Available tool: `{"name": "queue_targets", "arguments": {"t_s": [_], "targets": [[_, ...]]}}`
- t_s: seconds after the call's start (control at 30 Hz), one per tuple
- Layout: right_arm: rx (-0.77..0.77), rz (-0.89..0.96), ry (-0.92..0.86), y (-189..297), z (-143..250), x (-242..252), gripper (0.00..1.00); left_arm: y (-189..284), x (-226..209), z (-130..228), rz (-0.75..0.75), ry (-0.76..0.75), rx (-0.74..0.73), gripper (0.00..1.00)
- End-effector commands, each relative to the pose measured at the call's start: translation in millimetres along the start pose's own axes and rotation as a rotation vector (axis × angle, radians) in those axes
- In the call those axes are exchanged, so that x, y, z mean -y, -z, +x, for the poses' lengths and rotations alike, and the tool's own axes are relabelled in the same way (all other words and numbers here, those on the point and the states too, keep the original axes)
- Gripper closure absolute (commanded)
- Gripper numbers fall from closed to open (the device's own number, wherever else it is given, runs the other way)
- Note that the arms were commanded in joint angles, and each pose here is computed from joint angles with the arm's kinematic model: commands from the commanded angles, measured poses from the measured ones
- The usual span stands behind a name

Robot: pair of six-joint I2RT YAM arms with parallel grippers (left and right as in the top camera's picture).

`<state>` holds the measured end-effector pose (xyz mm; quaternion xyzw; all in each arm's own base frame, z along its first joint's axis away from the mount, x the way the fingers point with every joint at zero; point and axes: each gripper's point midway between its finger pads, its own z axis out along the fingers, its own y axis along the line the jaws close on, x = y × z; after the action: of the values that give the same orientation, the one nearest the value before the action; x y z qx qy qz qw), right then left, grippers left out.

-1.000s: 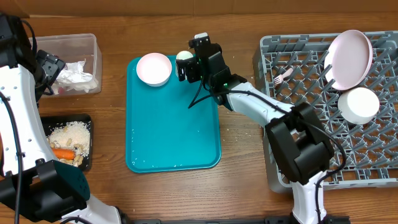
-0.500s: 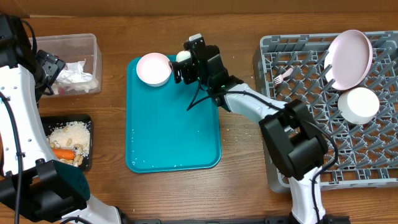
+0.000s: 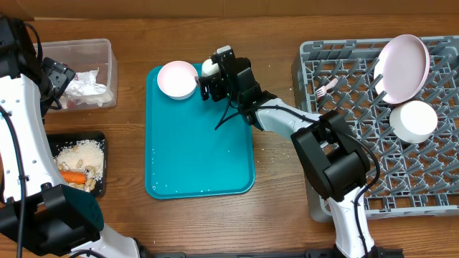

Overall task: Sort waste into correct bins and load items into the dishwasher rack
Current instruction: 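Lower the right gripper and close it on the white cup, then lift the white cup and carry it to the rack's upper area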

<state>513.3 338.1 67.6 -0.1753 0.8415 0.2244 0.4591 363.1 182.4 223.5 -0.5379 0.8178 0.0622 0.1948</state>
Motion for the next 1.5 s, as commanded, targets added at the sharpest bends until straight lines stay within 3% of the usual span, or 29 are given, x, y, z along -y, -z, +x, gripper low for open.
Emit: {"name": "queue_targets", "arguments": {"t_s": [0.0,0.17,0.33,0.57,0.77,1.07,1.47], "targets": [[0.029,0.023,0.007,-3.9,-6.4,1.8,0.0,2.6,0.2,-2.2,-0.003,-0.013,0.015,0.0],[0.031,0.026,0.007,-6.2,-4.1,3.3,0.02,2.6,0.2,-2.2,-0.003,-0.013,0.015,0.0],[0.029,0.027,0.007,-9.6,0.6,4.6,0.16,2.6,0.2,-2.2,-0.003,-0.013,0.015,0.0],[0.035,0.034,0.003,-10.6,0.6,6.1,0.16,2.6,0.2,-2.2,-0.003,-0.013,0.015,0.0],[0.039,0.033,0.003,-10.7,-0.2,5.9,0.33,2.6,0.2,-2.2,-0.003,-0.013,0.015,0.0],[0.038,0.033,-0.026,-8.8,-2.3,5.7,0.41,2.6,0.2,-2.2,-0.003,-0.013,0.015,0.0],[0.061,0.085,-0.069,48.8,-66.2,27.1,0.51,2.6,0.2,-2.2,-0.003,-0.013,0.015,0.0]]}}
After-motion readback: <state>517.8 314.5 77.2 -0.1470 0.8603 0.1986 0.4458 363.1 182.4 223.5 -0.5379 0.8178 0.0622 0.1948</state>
